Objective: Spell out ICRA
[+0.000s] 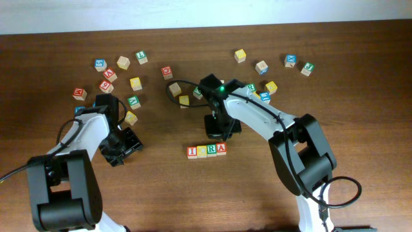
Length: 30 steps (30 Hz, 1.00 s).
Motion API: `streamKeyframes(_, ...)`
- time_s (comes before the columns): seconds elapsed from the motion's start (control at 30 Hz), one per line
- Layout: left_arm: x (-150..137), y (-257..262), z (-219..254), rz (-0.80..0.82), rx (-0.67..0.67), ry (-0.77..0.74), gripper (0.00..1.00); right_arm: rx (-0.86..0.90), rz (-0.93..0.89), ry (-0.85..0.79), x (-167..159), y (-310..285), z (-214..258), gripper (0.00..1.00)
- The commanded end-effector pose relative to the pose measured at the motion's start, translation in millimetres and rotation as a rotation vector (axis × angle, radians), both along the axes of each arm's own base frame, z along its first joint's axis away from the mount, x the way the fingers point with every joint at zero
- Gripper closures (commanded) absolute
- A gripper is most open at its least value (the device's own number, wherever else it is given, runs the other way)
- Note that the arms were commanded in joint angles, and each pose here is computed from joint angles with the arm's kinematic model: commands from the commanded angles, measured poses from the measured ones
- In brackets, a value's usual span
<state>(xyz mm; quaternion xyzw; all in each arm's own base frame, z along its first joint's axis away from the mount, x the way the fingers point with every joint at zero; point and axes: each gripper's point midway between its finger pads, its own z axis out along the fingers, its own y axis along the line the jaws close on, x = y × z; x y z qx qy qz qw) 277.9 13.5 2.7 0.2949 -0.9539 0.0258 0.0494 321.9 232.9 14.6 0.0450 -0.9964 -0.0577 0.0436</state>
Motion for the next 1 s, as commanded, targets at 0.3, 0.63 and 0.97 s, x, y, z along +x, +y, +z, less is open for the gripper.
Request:
streamKeyframes(0.3,7.9,3.3,9.6,-0.002,0.011,-0.039,0.39,-0.011,-0.01,0.022,-11.3,8.2,-3.7,0.94)
streamKeyframes(0.63,7.9,3.3,9.6,-0.002,0.011,-0.039,0.39,-0.003,-0.03,0.053,-17.2,9.0,-2.8,0.94)
streamKeyframes(0.97,9.8,-2.2,9.6,-0.056,0.008,-0.048,0.48,0.023,-0.092,0.009,16.0,-5.7,19.2,0.94)
